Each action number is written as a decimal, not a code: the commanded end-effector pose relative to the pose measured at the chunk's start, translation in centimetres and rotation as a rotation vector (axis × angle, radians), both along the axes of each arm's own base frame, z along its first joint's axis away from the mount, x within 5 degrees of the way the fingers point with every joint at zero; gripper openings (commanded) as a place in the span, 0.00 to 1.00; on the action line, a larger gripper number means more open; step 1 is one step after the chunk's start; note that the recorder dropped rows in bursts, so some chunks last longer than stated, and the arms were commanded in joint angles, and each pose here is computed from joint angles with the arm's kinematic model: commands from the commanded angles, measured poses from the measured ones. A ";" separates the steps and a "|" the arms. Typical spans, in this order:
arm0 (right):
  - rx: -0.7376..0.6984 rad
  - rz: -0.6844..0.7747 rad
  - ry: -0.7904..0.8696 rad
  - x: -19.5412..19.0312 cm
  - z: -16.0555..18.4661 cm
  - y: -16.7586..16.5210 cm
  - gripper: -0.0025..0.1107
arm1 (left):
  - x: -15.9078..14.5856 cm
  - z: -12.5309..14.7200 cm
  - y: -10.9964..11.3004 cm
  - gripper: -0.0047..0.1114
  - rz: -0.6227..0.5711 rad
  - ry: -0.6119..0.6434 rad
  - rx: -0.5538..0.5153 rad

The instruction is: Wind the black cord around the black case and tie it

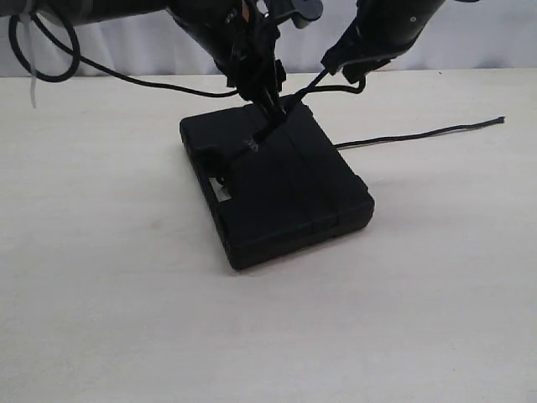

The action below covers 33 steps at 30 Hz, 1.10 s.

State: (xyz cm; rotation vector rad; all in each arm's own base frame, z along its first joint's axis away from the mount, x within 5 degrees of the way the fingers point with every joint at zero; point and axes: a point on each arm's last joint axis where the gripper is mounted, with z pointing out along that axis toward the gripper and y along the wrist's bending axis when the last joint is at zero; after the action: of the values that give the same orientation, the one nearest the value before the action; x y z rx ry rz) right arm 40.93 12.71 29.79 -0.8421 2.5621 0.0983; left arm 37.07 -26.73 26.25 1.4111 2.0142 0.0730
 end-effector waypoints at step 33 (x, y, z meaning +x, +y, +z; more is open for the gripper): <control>0.059 -0.652 0.107 1.3 -6.9 -17.7 0.25 | -0.2 -11.0 -2.4 0.43 -0.425 0.305 0.049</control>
State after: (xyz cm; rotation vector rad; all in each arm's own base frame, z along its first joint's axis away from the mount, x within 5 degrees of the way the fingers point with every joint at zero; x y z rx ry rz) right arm 42.16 -4.32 23.03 0.0161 2.8389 0.0041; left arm 36.19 -29.14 16.48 1.9745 1.8903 -0.3488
